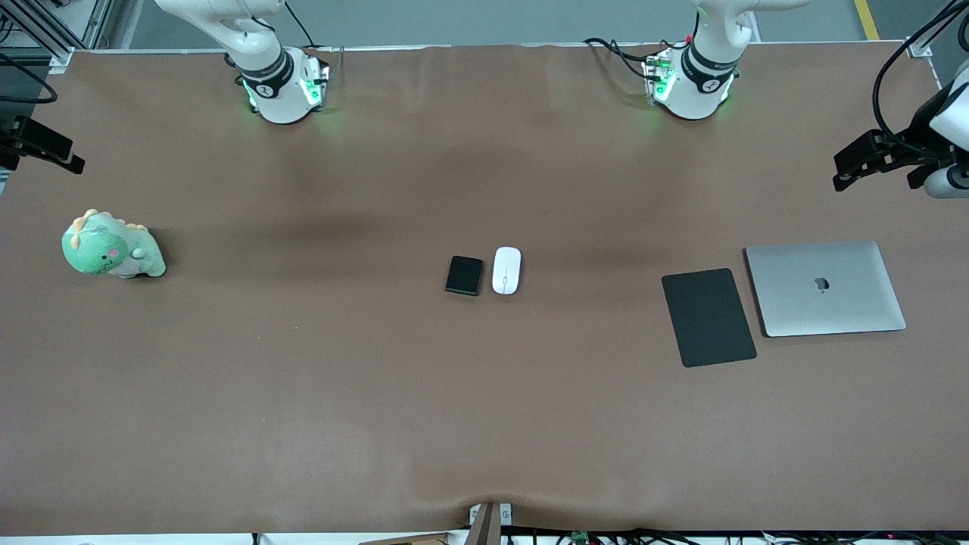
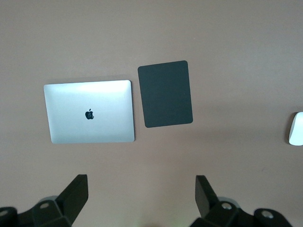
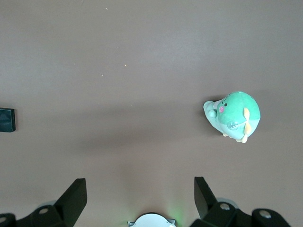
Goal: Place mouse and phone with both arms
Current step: 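Reach the left gripper toward the white mouse while the right gripper moves out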
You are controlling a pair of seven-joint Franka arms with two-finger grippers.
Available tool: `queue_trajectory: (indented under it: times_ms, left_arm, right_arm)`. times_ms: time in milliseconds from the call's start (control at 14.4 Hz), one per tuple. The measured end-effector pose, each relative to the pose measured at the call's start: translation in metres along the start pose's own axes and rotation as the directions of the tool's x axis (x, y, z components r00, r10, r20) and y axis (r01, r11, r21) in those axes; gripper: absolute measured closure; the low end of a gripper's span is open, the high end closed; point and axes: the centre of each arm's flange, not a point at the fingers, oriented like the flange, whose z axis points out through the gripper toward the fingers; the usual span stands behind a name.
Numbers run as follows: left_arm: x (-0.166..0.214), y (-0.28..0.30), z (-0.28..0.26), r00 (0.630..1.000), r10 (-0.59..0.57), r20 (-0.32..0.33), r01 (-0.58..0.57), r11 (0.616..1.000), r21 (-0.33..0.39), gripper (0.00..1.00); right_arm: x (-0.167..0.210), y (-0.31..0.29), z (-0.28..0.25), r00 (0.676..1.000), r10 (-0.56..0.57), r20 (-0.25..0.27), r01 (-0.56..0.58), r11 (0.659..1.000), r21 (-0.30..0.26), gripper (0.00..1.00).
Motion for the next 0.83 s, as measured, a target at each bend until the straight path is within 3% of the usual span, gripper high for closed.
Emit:
queue_trajectory:
  times_ms: [487, 835]
  left_arm:
    - [0.004, 0.024, 0.008, 0.999, 0.043, 0.014, -0.043, 0.999, 0.0, 0.0]
    - [0.037, 0.132, 0.079, 0.993, 0.087, 0.079, -0.087, 0.996, -0.001, 0.0]
  right_arm:
    - [0.0, 0.0, 0.0, 1.0, -0.001, 0.001, 0.001, 1.0, 0.0, 0.0]
    - [0.0, 0.0, -0.003, 1.0, -0.001, -0.005, 0.001, 1.0, 0.0, 0.0]
